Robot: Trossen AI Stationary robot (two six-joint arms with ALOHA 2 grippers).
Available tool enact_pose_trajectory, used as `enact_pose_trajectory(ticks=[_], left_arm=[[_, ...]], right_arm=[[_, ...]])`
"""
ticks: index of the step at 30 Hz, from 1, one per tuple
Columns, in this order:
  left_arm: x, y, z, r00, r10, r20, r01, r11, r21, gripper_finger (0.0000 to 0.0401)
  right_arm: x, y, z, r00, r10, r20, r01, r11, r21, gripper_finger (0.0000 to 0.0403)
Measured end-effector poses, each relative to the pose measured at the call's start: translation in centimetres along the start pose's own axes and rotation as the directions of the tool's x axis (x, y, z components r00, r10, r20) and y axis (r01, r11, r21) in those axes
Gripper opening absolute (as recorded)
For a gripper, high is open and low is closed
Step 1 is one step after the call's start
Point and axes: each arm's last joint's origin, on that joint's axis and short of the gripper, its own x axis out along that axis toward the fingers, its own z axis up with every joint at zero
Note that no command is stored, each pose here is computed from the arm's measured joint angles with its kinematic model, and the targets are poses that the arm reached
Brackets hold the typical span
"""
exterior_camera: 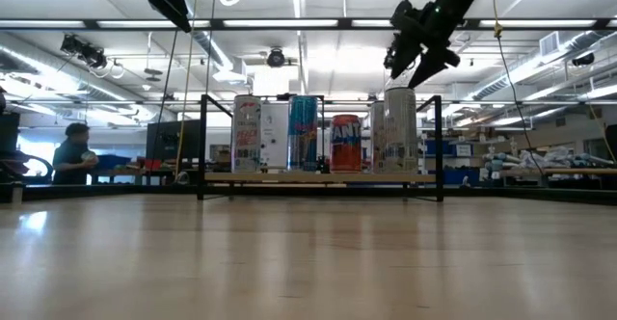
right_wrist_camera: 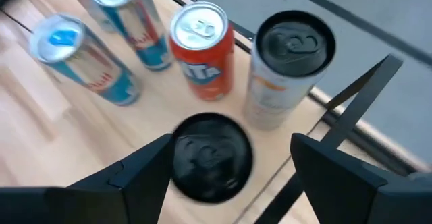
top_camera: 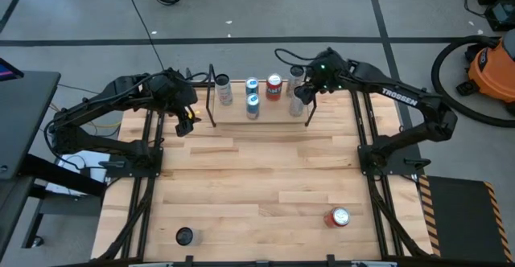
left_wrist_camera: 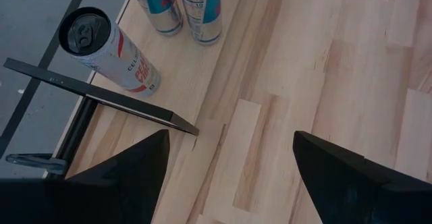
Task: Place canned beverage on shelf
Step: Put the white yellow soda can on the shelf aligned with the other white yellow soda can
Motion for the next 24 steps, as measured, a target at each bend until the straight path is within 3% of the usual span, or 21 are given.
enact_pose_trajectory(ticks=[5,13,24], left_arm=[[0.0,0.0,0.0,1.0,0.0,0.0,0.0,1.0,0.0,0.0316],[0.0,0.0,0.0,1.0,0.0,0.0,0.0,1.0,0.0,0.0316],[0.0,0.0,0.0,1.0,0.0,0.0,0.0,1.0,0.0,0.0316]], right_arm=[[-0.6,1.2,-0.5,1.0,0.007,-0.001,-0.007,0.997,0.076,0.0305],[0.5,2.9,-1.1,0.996,-0.085,-0.018,0.087,0.99,0.115,0.0305],[1.0,3.2,-1.2,0.992,-0.128,-0.017,0.129,0.975,0.183,0.0305]])
